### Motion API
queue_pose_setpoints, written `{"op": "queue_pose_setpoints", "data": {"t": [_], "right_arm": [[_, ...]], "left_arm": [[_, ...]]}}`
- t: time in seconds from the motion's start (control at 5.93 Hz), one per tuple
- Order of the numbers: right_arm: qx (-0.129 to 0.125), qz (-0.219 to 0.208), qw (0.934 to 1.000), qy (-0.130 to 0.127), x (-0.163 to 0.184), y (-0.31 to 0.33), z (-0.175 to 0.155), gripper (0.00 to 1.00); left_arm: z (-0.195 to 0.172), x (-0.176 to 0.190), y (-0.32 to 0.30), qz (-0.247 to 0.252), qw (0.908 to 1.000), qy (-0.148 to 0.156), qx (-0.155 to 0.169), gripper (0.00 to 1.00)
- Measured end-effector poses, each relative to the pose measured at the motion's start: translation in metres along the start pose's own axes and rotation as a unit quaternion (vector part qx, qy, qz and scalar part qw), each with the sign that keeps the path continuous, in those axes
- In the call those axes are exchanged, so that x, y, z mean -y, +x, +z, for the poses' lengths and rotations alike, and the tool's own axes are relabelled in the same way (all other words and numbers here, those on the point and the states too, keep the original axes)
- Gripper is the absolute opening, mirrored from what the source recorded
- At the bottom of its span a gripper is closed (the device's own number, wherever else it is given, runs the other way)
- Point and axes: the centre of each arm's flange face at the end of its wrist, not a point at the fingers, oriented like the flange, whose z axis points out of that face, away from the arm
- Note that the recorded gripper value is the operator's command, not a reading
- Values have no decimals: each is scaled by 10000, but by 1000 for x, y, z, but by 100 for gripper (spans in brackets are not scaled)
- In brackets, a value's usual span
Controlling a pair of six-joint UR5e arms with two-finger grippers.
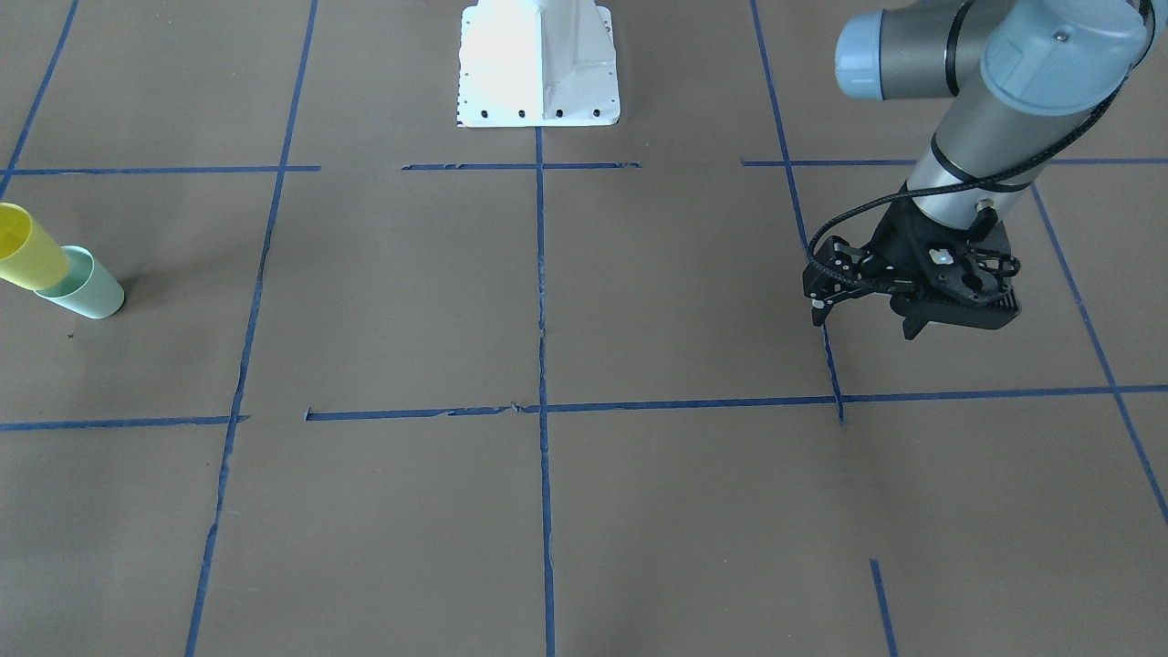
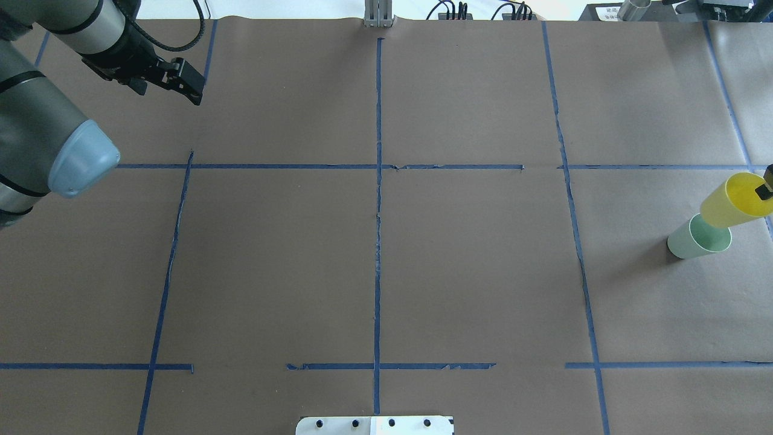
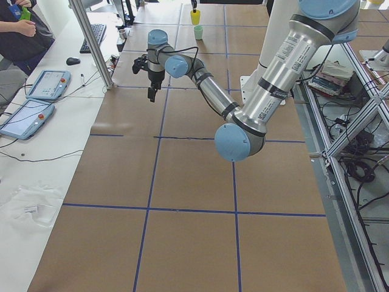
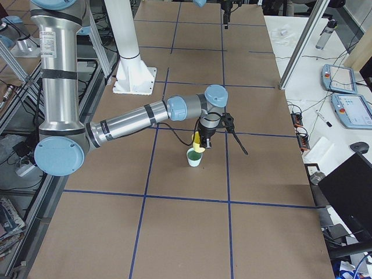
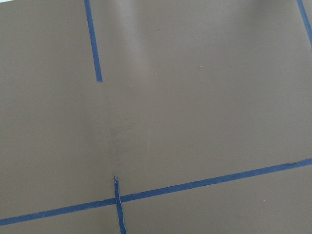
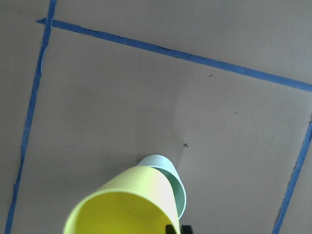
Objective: Transfer and stack yellow cup on green cup
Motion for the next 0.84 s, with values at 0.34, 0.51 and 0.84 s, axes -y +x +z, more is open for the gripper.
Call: {"op": "queue_pose_setpoints", "data": {"t": [0.34, 0.51, 0.84], "right_arm": [[-3, -14, 9999, -163, 1, -1, 17, 0], [-7, -33, 9998, -220, 1, -2, 22, 1], [-53, -50, 9995, -318, 2, -2, 32, 68]], "left_arm": [[-3, -1, 2, 1, 10000, -7, 3, 100], [-2, -2, 2, 3, 10000, -14, 7, 100], [-1, -2, 4, 10, 10000, -21, 5, 100]]}}
